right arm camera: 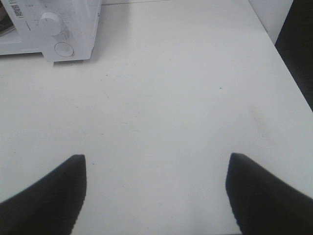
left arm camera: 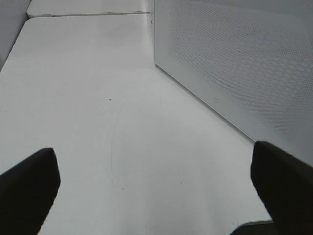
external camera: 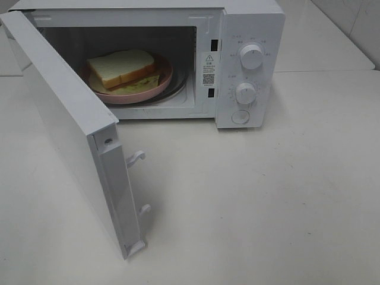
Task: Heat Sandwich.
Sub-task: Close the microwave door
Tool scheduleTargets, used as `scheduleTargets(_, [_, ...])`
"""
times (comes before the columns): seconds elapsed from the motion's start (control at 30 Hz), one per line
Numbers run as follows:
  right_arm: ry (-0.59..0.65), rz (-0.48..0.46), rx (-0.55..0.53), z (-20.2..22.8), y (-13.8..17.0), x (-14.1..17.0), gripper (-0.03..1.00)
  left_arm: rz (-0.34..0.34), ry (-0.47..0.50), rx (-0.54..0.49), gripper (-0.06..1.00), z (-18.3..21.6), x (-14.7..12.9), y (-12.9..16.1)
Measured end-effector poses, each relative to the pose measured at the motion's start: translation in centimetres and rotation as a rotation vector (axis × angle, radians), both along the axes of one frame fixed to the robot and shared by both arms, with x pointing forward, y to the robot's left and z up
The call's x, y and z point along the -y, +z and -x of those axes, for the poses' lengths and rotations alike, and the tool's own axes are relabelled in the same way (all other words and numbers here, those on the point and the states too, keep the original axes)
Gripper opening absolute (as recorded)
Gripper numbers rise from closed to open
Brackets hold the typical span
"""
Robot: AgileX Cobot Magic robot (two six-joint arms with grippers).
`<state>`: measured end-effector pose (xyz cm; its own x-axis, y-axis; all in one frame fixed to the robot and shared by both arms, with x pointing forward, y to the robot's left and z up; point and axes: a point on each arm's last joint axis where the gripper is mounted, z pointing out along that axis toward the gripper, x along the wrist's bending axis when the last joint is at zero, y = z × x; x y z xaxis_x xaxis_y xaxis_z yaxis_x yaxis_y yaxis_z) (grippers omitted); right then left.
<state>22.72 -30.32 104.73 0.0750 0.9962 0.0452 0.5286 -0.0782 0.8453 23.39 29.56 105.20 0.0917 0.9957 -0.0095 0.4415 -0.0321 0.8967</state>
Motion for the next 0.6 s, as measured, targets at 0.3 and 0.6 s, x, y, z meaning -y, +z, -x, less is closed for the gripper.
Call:
scheduleTargets(0.3, [-0.001, -0.002, 0.011, -0.15, -0.03, -0.03, 0.76, 0.0, 0.0, 0.0, 0.99, 0.0, 0.0, 0.0])
scheduleTargets(0.6, [-0.001, -0.002, 0.011, -0.15, -0.03, -0.03, 0.76, 0.0, 0.0, 0.0, 0.99, 0.0, 0.0, 0.0])
